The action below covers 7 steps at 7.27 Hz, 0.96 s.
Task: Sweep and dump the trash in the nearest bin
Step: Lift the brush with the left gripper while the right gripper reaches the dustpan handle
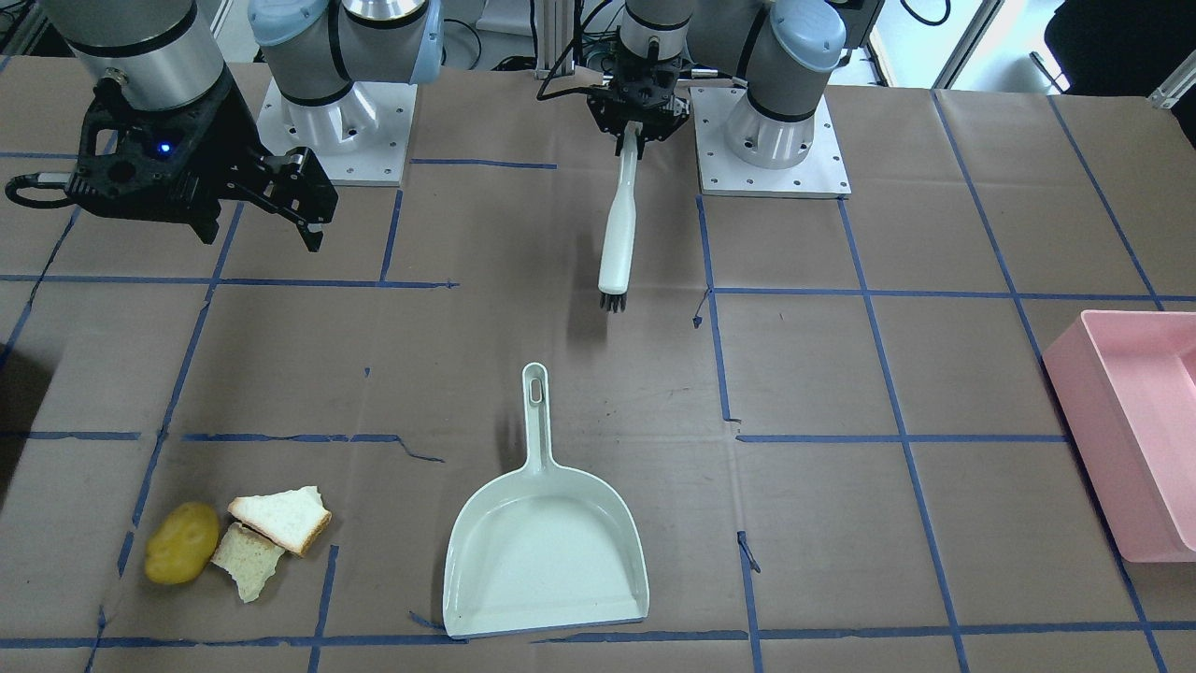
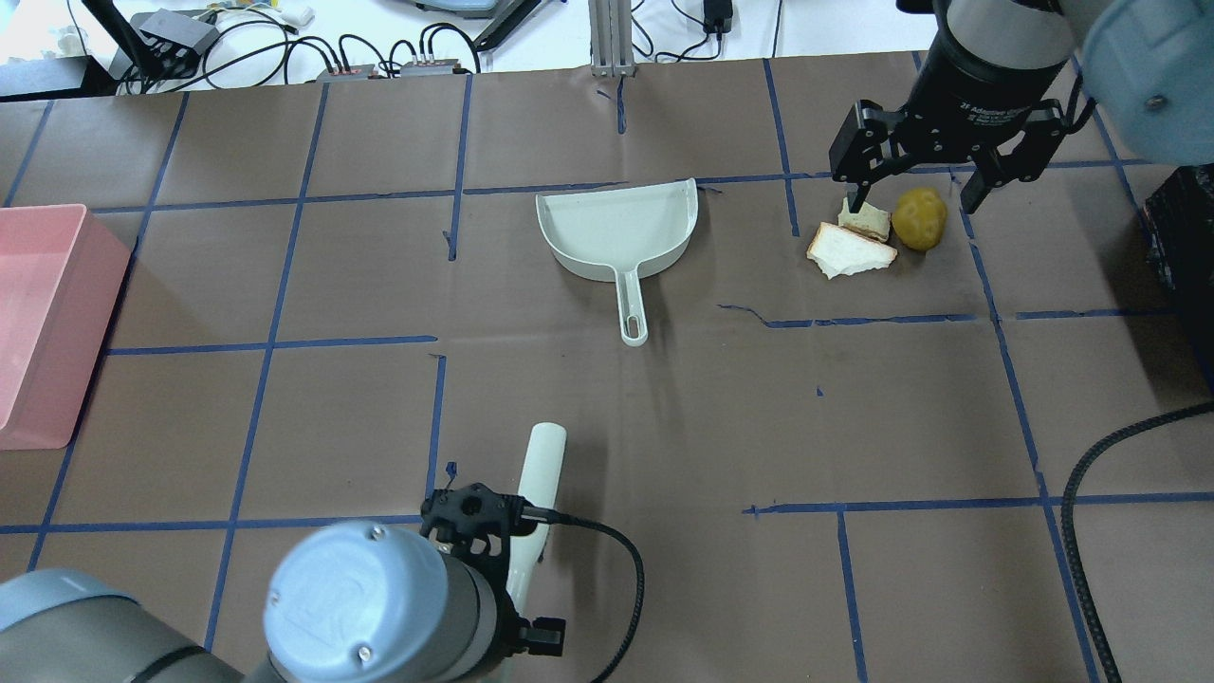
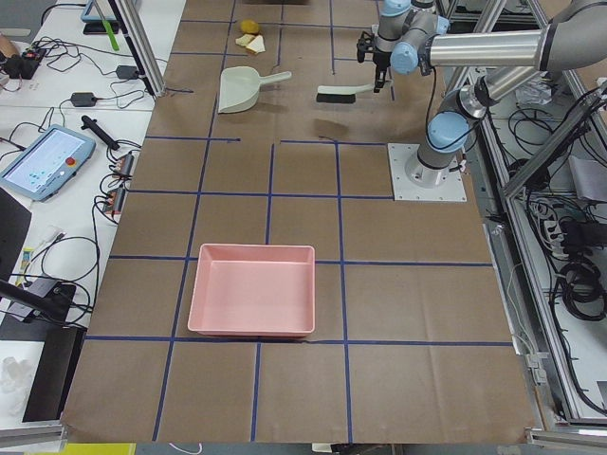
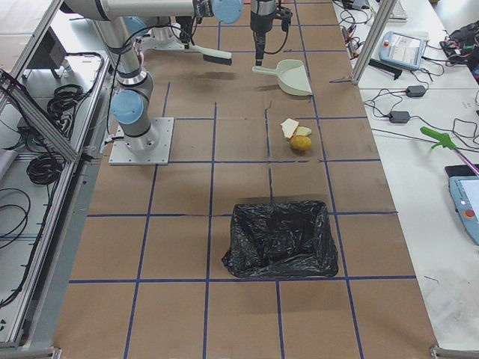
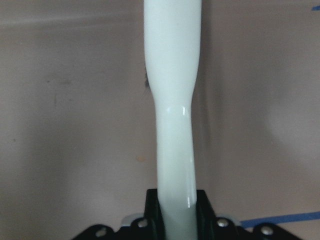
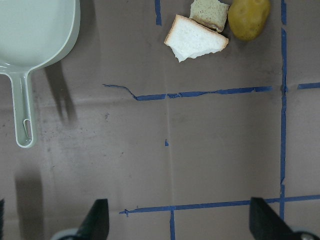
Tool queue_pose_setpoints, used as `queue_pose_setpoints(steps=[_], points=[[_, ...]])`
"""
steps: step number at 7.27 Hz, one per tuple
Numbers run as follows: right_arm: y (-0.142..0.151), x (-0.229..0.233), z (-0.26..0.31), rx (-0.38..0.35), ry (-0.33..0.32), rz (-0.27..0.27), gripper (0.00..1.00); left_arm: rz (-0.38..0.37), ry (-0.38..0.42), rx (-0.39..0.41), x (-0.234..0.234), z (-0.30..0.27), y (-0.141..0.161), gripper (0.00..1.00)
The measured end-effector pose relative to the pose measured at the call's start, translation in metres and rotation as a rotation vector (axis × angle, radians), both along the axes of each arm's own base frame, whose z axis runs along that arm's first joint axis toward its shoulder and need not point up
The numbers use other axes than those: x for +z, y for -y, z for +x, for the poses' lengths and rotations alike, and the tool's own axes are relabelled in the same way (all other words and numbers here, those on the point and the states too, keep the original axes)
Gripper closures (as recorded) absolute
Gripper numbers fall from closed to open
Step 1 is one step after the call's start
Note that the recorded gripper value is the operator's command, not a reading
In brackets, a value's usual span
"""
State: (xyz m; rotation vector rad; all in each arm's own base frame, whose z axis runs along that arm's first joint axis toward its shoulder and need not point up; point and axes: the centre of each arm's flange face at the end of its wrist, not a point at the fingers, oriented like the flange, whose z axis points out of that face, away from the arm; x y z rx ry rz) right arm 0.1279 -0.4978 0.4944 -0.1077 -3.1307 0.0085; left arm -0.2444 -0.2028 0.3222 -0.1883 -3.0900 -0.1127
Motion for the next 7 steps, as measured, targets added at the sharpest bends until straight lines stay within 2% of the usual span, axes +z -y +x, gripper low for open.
queue_pose_setpoints(steps=[2, 4, 7], points=[[0.003, -0.002, 0.001, 0.0, 0.0, -0.002, 0.0, 0.056, 0.033, -0.009, 0.04, 0.035, 0.036, 0.92], [0.007, -0.005, 0.007, 0.012, 0.001, -0.006, 0.0, 0.042, 0.103, -0.001, 0.057, 0.071, 0.062, 0.92], [0.009, -0.016, 0.048, 0.038, 0.001, -0.011, 0.0, 0.021, 0.114, 0.059, 0.079, 0.11, 0.097, 0.92]])
